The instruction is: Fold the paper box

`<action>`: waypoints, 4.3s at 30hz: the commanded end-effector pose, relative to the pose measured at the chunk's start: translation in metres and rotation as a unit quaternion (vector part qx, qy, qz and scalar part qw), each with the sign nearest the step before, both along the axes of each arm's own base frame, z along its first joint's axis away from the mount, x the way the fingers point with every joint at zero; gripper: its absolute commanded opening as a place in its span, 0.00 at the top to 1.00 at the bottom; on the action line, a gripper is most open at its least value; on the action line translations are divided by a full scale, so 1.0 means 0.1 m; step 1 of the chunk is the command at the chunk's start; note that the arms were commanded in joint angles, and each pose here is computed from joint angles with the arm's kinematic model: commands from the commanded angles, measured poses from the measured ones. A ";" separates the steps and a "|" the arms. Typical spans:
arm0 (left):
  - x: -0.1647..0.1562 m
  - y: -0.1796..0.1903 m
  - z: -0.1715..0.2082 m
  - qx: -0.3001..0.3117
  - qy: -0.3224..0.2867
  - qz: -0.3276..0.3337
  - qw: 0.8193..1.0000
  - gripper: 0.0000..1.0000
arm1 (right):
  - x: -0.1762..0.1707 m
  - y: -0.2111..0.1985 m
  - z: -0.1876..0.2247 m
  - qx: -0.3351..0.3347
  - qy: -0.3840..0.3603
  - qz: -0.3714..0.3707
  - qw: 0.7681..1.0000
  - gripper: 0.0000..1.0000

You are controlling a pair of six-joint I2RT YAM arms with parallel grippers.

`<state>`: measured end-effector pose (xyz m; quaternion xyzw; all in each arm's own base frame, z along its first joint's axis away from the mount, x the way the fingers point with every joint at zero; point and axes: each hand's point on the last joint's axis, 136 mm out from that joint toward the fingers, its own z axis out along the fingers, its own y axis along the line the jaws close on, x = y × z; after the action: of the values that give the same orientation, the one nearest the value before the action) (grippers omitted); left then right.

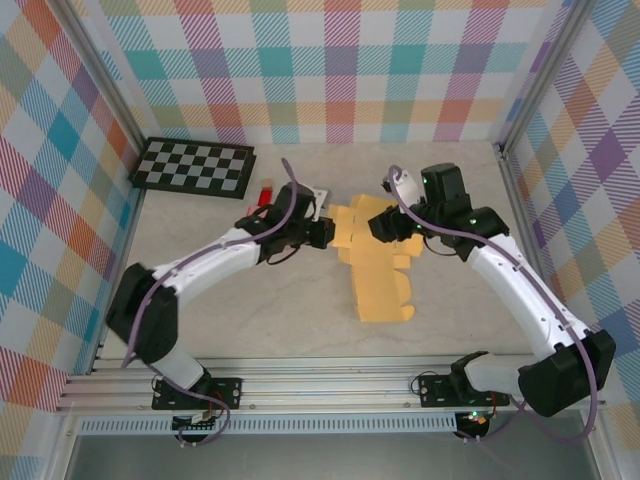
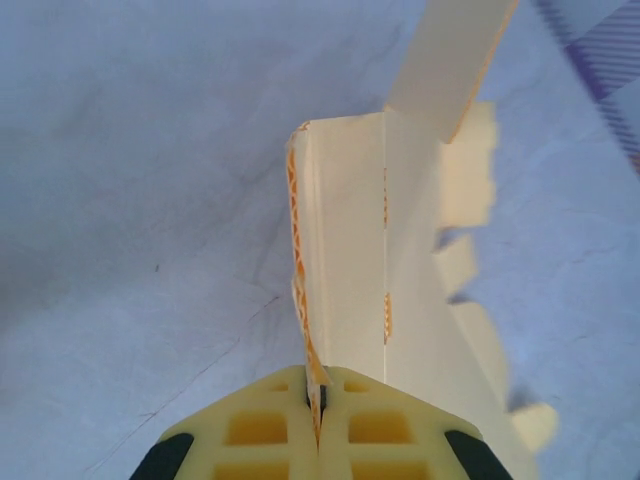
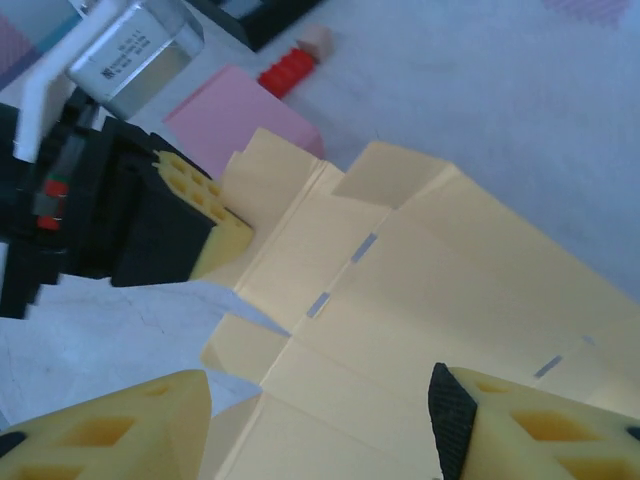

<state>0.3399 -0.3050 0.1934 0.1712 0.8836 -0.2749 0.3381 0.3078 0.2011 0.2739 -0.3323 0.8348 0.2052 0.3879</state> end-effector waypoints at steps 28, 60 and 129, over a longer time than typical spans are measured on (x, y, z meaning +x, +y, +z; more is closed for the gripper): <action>-0.83 0.68 0.48 0.021 -0.276 -0.048 0.960 1.00 | -0.07 0.15 -0.39 -0.120 -0.111 0.377 0.912 0.48; -0.71 1.26 0.48 0.029 -0.276 0.115 0.954 0.30 | -0.28 -0.10 -0.02 -0.213 -0.208 0.340 0.892 1.00; -1.10 0.03 0.18 0.042 -0.197 -0.318 0.926 0.34 | -0.43 0.25 -0.51 -0.268 -0.259 0.419 0.828 1.00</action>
<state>0.2456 -0.2925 0.2006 0.4742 0.7356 -0.2694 0.4019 0.2670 0.2137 0.2064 -0.7862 0.5174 0.0008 0.3380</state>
